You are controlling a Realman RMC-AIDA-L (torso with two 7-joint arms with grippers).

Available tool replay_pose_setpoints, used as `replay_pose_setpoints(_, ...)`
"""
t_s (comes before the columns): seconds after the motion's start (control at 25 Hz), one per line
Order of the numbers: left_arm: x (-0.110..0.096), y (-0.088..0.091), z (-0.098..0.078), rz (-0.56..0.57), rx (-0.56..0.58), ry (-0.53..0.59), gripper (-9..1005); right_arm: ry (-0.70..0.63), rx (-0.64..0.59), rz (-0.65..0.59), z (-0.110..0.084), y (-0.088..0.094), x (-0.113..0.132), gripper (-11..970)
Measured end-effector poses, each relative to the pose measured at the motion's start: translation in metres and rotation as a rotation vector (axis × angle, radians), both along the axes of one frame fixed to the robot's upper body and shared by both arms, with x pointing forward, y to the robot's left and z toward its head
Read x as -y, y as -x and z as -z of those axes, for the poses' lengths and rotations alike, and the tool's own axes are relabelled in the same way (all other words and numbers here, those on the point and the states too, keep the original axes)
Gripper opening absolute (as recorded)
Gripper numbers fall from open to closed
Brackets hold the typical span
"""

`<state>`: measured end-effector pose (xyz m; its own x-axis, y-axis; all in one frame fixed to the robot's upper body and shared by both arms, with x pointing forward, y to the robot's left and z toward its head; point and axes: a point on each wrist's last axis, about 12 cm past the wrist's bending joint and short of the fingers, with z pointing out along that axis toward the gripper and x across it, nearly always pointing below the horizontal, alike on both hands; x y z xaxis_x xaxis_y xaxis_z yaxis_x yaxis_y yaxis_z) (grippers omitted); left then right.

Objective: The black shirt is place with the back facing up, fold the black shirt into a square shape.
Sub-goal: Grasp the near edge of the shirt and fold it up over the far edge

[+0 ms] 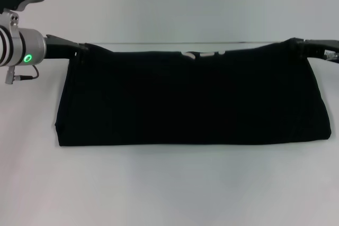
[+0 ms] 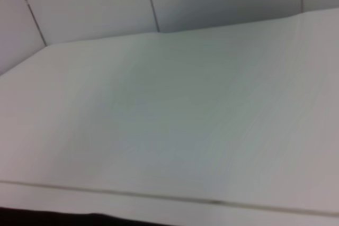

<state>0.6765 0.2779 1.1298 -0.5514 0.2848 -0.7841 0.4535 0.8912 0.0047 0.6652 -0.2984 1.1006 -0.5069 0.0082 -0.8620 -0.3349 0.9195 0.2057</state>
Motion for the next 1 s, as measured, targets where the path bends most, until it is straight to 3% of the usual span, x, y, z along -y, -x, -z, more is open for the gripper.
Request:
replay_pose_setpoints(0.48,0.004,-0.010,-0.013,-0.018,0.060,-0.019,101,0.036,0.018,0.057,-0.008,-0.010,0.005,41)
replay_pose_setpoints(1.0,0.015,-0.011,0.001,-0.050,0.075,-0.039,108,0.057,0.006,0.099,-0.002,-0.012,0.001,55)
